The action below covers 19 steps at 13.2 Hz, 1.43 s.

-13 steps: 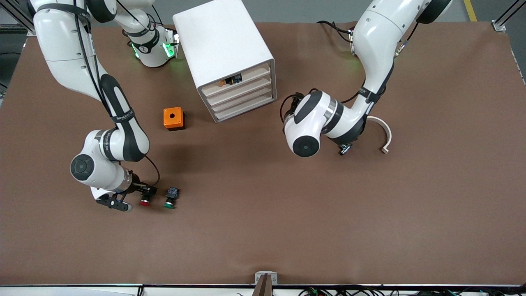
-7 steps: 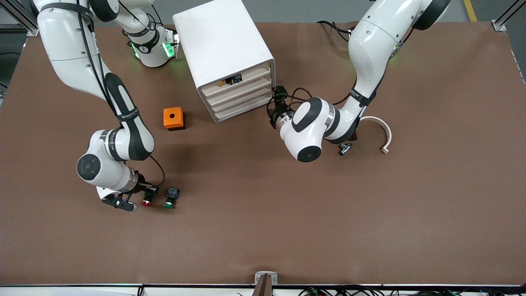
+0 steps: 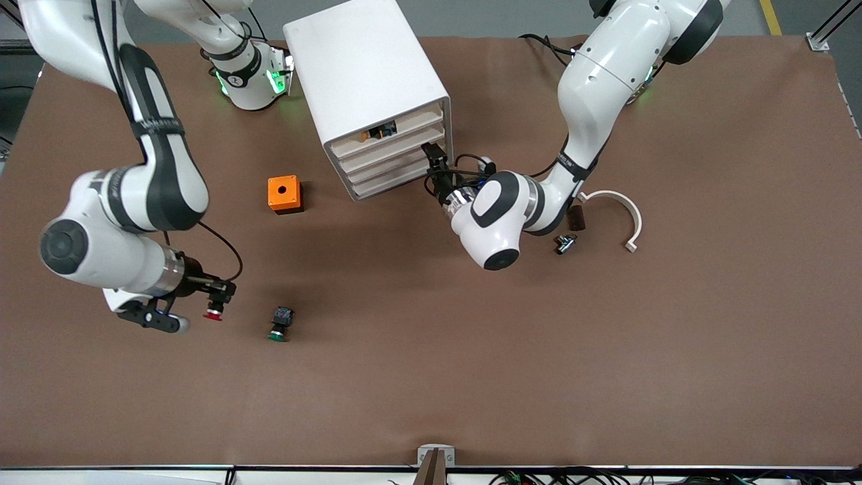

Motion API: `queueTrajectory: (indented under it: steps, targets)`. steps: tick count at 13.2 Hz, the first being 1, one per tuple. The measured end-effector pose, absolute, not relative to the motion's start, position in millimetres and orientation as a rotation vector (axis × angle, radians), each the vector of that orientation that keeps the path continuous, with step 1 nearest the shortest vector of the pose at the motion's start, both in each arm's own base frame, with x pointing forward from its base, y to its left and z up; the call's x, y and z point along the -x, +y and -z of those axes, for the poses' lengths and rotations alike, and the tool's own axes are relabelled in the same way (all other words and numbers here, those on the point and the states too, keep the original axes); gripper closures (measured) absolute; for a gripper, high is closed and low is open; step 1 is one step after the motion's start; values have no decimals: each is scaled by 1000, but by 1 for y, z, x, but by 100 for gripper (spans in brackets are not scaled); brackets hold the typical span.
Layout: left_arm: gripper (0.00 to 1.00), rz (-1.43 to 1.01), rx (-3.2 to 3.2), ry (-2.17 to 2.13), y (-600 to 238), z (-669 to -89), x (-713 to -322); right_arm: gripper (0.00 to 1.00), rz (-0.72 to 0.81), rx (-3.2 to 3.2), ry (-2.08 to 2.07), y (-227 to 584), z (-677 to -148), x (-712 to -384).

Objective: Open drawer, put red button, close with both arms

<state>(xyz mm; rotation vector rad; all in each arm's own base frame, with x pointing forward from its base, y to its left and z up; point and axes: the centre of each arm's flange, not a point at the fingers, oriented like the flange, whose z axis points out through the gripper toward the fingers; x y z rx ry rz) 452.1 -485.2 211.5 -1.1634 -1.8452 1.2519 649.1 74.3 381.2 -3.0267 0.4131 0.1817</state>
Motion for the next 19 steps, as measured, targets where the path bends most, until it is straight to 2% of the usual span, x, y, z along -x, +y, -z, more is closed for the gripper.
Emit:
queueTrajectory:
  steps: [2, 3, 4, 5, 7, 9, 12, 17, 19]
  targets:
    - [27, -1261, 1141, -1830, -496, -210, -442, 59, -238, 3022, 442, 81, -418, -634]
    - [34, -1263, 1138, -1829, -500, -208, -438, 59, -274, 3021, 471, 88, -432, -628]
    - [34, -1261, 1139, -1835, -505, -205, -435, 59, -300, 3020, 510, 98, -446, -623]
    - [41, -1259, 1142, -1846, -509, -203, -433, 59, -314, 3017, 561, 109, -458, -619]
    - [66, -1262, 1147, -1863, -514, -202, -433, 59, -330, 3009, 679, 137, -476, -614]
    - [86, -1276, 1157, -1864, -514, -210, -439, 59, -356, 3001, 795, 164, -481, -606]
    - [86, -1290, 1147, -1920, -498, -216, -466, 59, -386, 2981, 974, 196, -487, -594]
    - [86, -1362, 1177, -2087, -433, -230, -547, 59, -377, 2938, 1168, 248, -493, -575]
    - [86, -1370, 1201, -2127, -426, -232, -558, 59, -400, 2864, 1254, 268, -495, -569]
